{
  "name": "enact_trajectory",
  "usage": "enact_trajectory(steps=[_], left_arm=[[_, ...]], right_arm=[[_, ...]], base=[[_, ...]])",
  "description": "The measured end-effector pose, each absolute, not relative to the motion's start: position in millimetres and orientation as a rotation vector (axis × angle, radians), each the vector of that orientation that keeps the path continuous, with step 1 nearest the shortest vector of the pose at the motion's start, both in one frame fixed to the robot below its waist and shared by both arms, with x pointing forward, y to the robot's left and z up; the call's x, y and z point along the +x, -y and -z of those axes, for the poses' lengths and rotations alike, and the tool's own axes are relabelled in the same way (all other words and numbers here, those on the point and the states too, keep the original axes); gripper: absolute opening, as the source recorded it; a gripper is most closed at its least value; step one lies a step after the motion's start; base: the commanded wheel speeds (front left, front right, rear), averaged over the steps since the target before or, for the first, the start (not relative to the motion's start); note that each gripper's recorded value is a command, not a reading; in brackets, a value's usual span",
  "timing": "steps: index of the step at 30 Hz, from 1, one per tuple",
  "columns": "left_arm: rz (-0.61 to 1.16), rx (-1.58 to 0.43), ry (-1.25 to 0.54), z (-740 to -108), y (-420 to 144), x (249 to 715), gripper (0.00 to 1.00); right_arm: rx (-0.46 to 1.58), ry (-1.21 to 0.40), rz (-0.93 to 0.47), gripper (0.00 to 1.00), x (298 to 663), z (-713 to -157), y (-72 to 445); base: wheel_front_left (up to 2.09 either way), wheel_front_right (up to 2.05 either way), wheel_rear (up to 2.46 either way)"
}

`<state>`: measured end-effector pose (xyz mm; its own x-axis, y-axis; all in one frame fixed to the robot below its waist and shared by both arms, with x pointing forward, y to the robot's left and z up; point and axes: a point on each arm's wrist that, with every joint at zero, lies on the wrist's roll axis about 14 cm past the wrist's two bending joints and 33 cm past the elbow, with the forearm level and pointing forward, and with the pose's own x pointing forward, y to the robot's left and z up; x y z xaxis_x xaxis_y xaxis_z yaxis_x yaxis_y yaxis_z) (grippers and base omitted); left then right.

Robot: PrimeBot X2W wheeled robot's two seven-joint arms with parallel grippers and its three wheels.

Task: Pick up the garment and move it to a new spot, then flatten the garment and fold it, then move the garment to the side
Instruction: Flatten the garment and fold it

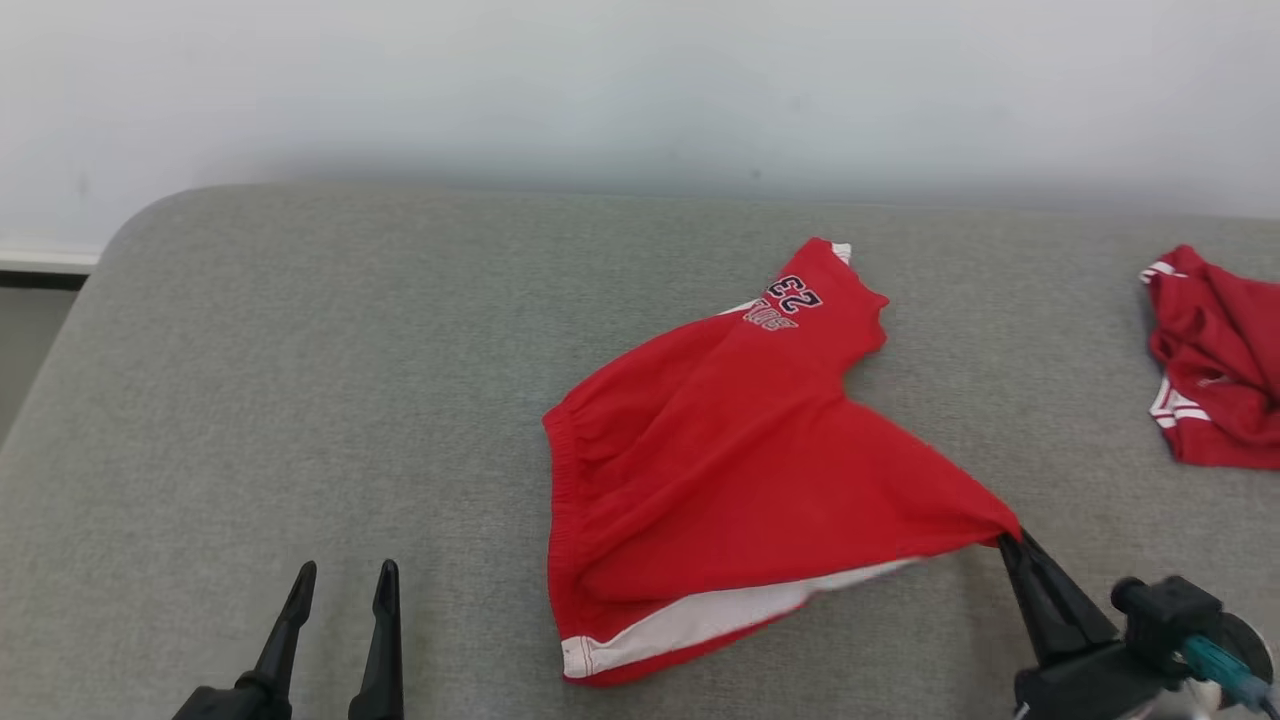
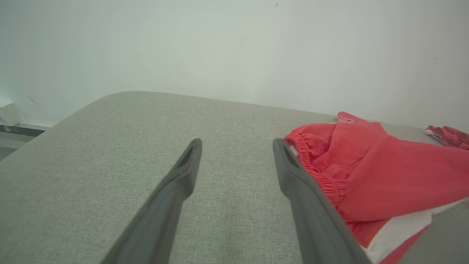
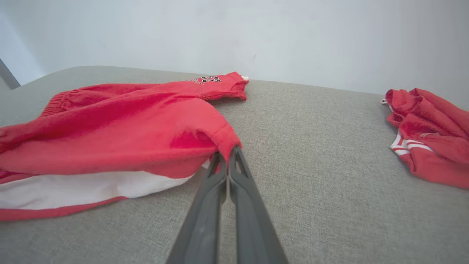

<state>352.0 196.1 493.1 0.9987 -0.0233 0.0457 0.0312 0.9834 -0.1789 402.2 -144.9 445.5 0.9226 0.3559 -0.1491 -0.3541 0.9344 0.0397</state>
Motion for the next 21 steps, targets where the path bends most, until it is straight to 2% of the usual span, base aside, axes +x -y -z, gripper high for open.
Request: enact_trajectory(steps=[9,15,21], left_arm=[[0.072,-0.188,0.039,-492,-182,361,1.0],[0.074,-0.193,0.036,-491,-179,359,1.0],[0.054,-0.192,0.038,-492,-184,357,1.0]], right_arm=[[0.015,-0.152,-0.37,0.0,371,-479,158],[-0.021,-0.193,-0.38,0.0,377,-478,153],[-0.052,-0.229,-0.414,0.0,406,-471,134]], base=[[0.0,0.0,0.0],[0.0,0.0,0.0],[0.0,0.0,0.0]])
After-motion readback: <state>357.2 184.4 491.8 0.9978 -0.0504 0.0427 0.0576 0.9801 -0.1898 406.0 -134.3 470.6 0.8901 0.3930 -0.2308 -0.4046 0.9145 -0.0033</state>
